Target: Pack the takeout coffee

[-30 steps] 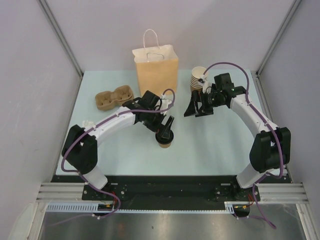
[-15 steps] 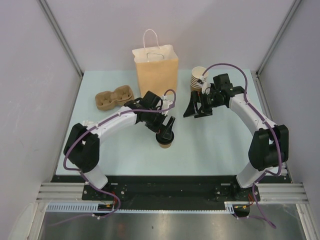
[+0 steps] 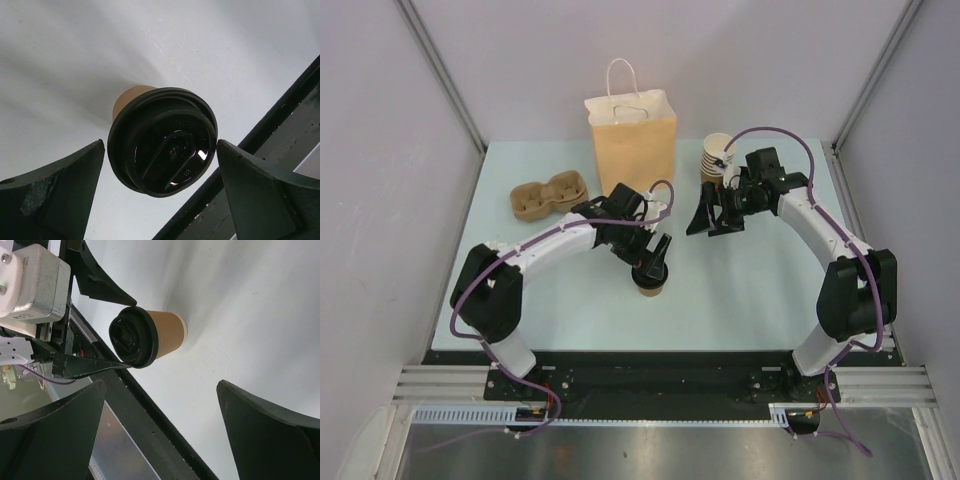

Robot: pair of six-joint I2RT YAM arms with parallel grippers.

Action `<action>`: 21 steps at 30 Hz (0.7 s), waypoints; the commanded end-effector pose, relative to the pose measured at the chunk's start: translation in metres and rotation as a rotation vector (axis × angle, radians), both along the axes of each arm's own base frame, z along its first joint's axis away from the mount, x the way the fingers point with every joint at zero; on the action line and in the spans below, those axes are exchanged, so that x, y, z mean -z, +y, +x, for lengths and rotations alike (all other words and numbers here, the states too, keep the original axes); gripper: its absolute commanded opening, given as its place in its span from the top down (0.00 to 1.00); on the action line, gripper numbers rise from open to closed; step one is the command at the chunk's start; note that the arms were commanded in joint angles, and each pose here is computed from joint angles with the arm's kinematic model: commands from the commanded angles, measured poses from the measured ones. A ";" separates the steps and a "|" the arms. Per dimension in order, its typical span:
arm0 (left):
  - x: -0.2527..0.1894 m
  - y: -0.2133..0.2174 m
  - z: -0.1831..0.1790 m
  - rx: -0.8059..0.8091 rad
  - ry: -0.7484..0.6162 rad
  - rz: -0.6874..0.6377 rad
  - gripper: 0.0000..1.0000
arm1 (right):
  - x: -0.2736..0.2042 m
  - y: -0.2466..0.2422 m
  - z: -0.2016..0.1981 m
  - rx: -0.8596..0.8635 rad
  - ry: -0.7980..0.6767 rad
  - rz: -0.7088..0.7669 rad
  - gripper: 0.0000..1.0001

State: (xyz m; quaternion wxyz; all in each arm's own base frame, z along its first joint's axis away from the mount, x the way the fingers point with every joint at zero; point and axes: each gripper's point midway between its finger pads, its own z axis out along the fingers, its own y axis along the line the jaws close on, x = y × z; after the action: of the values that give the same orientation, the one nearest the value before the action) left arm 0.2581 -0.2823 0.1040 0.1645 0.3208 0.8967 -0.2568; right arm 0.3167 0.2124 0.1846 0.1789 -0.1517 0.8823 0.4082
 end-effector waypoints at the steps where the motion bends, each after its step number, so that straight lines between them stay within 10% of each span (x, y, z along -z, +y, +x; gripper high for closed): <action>1: -0.002 -0.005 0.006 -0.012 -0.037 -0.004 0.01 | -0.002 0.004 0.000 -0.021 -0.015 0.014 0.00; 21: -0.004 0.007 0.009 0.009 -0.075 0.060 0.35 | 0.003 -0.001 0.004 -0.004 -0.020 -0.012 0.00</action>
State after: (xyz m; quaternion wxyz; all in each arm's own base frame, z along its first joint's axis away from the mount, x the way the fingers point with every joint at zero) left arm 0.2600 -0.2841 0.0993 0.1724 0.3271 0.8980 -0.2384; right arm 0.3179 0.2120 0.1805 0.1753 -0.1497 0.8845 0.4056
